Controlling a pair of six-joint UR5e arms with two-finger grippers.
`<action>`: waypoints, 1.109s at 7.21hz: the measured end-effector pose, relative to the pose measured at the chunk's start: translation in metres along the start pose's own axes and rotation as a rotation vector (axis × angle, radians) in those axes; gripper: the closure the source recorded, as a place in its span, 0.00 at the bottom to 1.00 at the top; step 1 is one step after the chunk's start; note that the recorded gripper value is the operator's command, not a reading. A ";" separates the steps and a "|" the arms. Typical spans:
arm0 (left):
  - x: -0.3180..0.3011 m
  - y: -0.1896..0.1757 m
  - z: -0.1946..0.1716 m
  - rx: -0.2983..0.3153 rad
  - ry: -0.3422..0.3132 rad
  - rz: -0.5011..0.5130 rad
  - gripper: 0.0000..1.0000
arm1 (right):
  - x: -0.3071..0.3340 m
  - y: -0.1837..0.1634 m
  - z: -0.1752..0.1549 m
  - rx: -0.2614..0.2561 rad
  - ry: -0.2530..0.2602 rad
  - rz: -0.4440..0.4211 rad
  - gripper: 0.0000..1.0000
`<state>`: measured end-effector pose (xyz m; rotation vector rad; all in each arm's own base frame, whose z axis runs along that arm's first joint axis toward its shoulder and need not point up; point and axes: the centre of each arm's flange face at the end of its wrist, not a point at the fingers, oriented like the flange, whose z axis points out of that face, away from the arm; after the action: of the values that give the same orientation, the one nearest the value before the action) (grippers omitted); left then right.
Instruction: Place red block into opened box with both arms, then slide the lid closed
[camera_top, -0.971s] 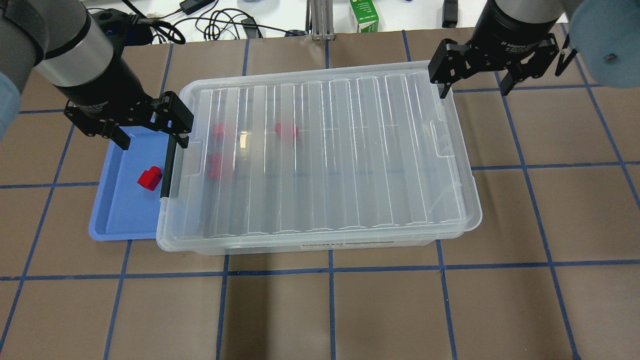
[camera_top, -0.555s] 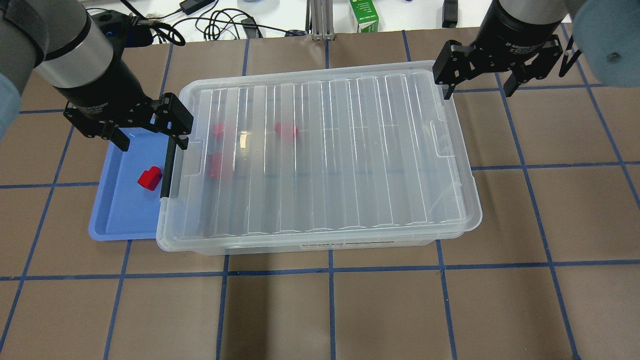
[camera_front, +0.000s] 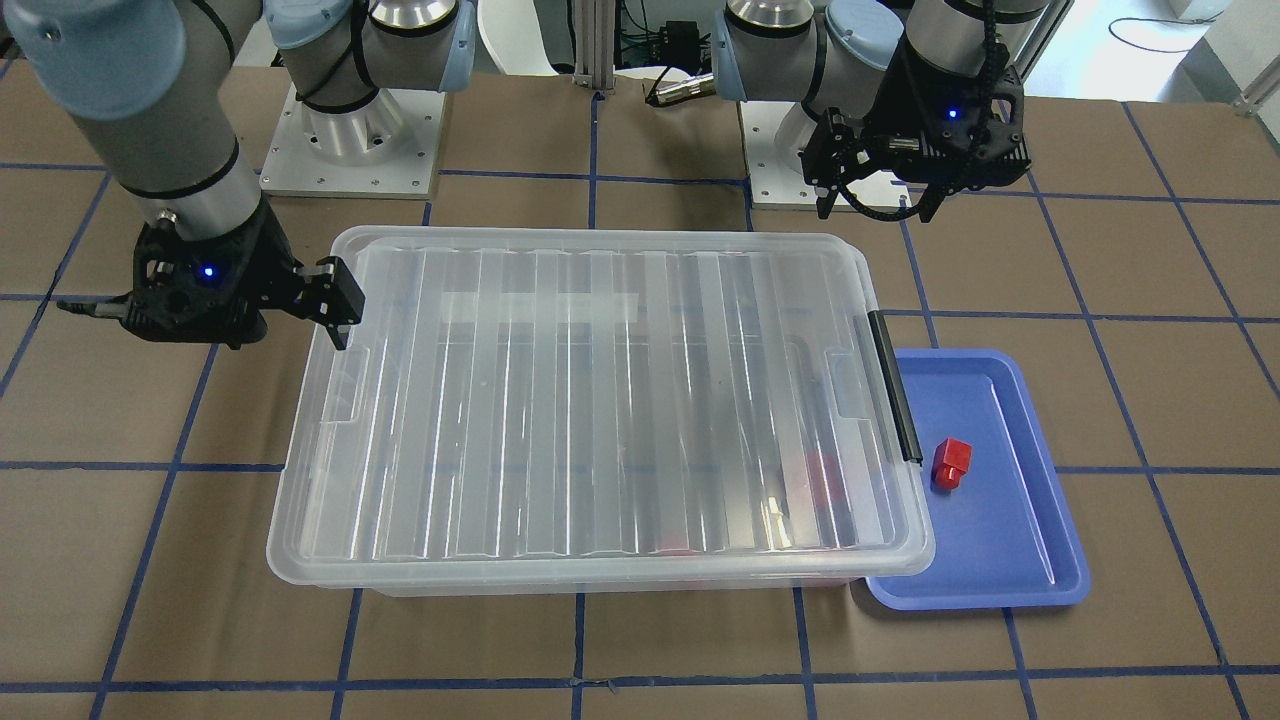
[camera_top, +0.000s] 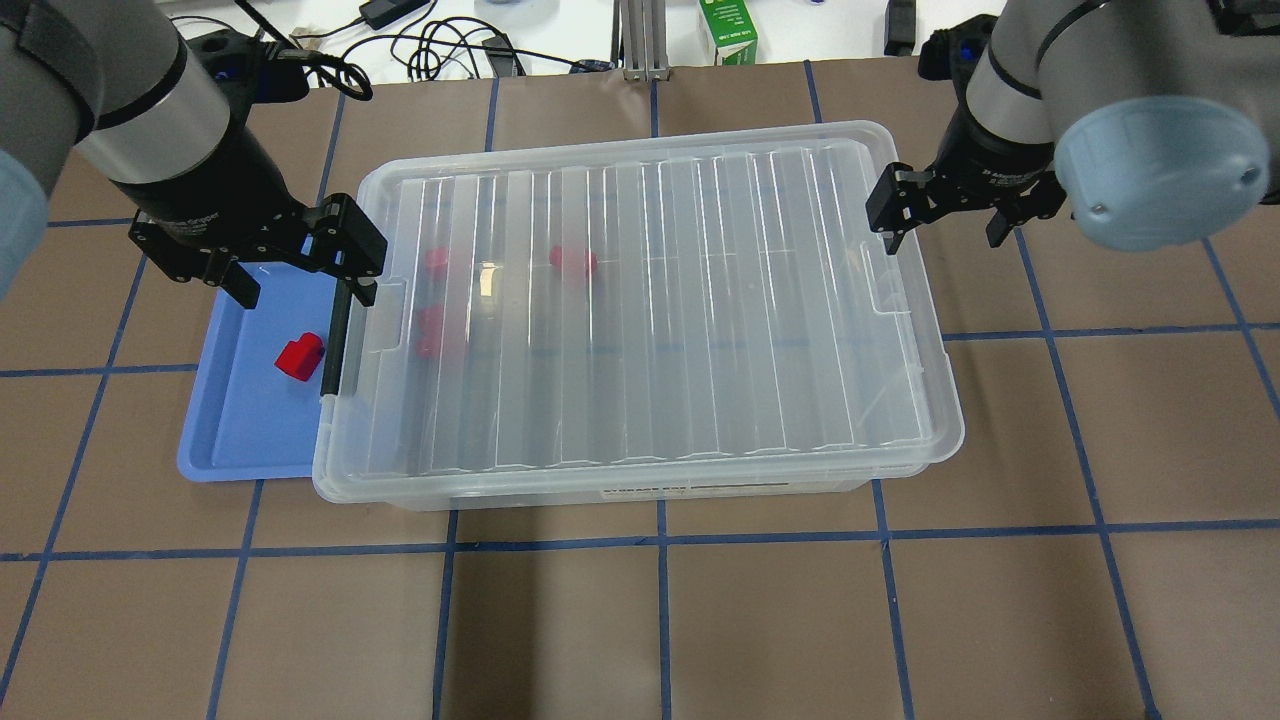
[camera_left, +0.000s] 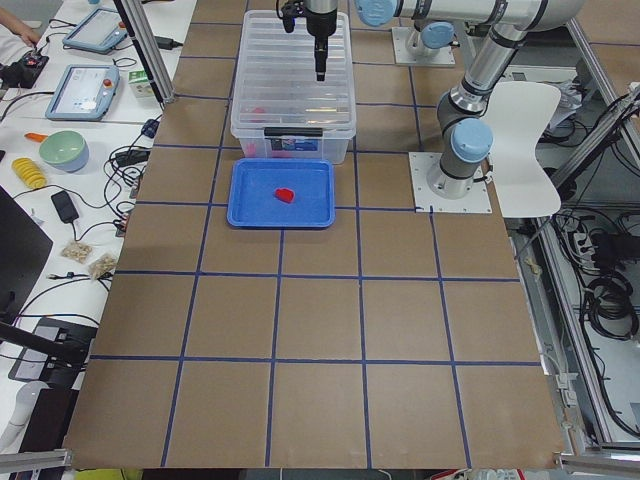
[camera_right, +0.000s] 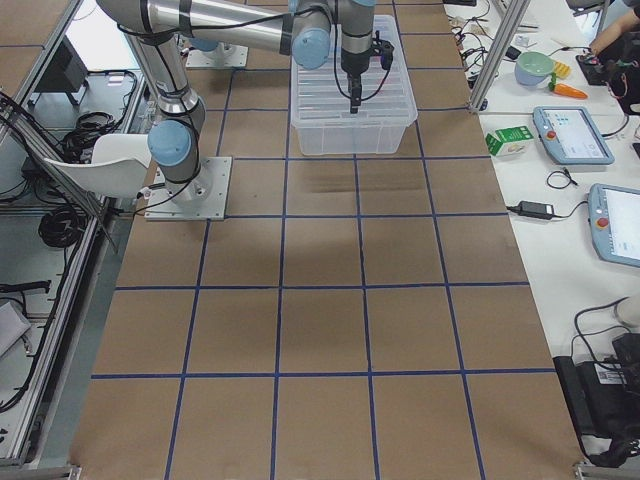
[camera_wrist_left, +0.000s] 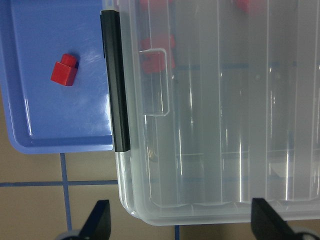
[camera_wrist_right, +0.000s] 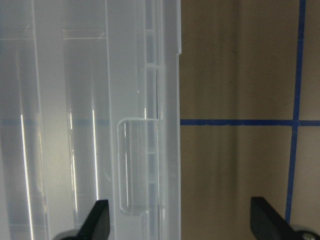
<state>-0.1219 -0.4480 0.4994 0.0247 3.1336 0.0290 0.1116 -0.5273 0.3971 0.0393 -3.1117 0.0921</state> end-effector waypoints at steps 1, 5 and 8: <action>0.000 -0.001 0.001 0.000 0.000 0.001 0.00 | 0.000 -0.008 0.024 0.020 0.004 -0.019 0.00; -0.047 -0.026 0.010 0.019 0.006 -0.069 0.00 | 0.011 -0.017 0.052 0.027 0.011 -0.048 0.01; -0.124 -0.042 0.021 0.016 0.006 -0.058 0.00 | 0.037 -0.019 0.054 0.021 0.013 -0.042 0.00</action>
<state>0.0014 -0.4921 0.4784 -0.0665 3.1383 0.0044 0.0734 -0.5502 0.3459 0.1034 -3.0949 0.1228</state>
